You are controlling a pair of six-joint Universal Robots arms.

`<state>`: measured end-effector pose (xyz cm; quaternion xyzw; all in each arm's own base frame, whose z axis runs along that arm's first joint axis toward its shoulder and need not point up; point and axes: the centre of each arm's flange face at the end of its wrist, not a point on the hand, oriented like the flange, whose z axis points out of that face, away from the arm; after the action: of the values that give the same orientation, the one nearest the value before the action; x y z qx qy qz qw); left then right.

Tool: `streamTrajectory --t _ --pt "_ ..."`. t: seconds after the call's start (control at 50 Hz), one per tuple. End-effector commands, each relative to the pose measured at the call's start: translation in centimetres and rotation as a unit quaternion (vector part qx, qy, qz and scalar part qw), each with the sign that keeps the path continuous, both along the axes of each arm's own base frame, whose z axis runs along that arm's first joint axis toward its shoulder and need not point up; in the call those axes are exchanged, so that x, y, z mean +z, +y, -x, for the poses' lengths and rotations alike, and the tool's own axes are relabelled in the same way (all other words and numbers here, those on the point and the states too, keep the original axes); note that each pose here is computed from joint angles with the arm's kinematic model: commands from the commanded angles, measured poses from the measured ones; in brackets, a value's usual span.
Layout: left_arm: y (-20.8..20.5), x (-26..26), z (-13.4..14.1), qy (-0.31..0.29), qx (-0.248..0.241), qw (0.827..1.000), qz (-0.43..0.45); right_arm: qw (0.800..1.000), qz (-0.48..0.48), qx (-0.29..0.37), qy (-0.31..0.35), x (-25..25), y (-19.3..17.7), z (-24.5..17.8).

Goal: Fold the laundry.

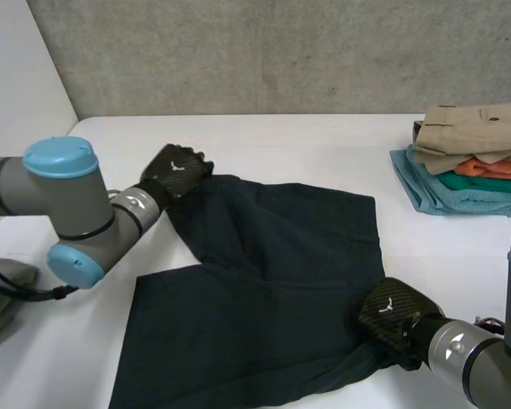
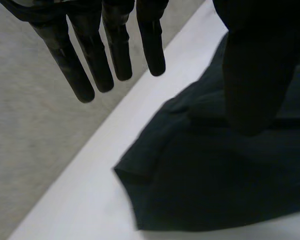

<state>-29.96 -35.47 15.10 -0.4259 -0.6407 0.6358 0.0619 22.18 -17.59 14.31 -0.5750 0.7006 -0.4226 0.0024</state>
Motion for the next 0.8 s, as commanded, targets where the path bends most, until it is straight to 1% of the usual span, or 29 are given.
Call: streamTrajectory --t 0.02,0.18,0.42,0.5,0.54,0.56,0.62,0.64,0.7,0.72,0.76,0.8 --pt "-0.4 -1.4 1.0 0.002 -0.04 0.999 -0.036 1.0 0.003 -0.001 0.0 -0.4 -0.1 0.0" --pt "-1.3 -2.9 1.3 -0.002 -0.041 0.998 -0.04 1.0 0.0 -0.002 0.0 -0.5 -0.1 0.0" --pt "-1.7 -3.7 1.4 -0.012 -0.041 0.998 -0.045 1.0 0.0 -0.002 0.001 -0.7 -0.1 0.1" --pt "-2.0 -3.4 1.2 -0.016 -0.031 0.999 -0.035 1.0 -0.002 -0.003 0.001 -0.7 0.0 0.1" --pt "-2.2 -3.3 0.9 -0.022 -0.015 0.999 -0.032 1.0 -0.002 -0.003 0.001 -0.7 0.0 0.1" --pt "-2.3 -3.1 0.6 -0.032 0.007 0.999 -0.027 1.0 -0.002 -0.003 0.002 -0.7 0.0 0.1" --pt "-2.0 -3.3 0.2 -0.056 0.044 0.997 -0.024 1.0 -0.002 -0.003 0.002 -0.8 0.0 0.1" --pt "-1.8 -3.3 -0.4 -0.078 0.072 0.994 -0.022 1.0 -0.003 -0.003 0.002 -0.8 0.0 0.1" --pt "-1.2 -2.3 -1.7 -0.109 0.117 0.987 -0.013 1.0 -0.004 -0.007 -0.001 -0.7 0.0 0.1" --pt "-0.6 -1.7 -2.4 -0.123 0.14 0.982 -0.012 1.0 -0.004 -0.008 -0.002 -0.7 0.0 0.1" --pt "0.1 -1.4 -3.1 -0.132 0.158 0.978 -0.017 1.0 -0.006 -0.009 -0.004 -0.6 0.0 0.1" --pt "1.5 -0.9 -3.3 -0.138 0.162 0.977 -0.023 1.0 -0.007 -0.008 -0.005 -0.6 0.0 0.1"
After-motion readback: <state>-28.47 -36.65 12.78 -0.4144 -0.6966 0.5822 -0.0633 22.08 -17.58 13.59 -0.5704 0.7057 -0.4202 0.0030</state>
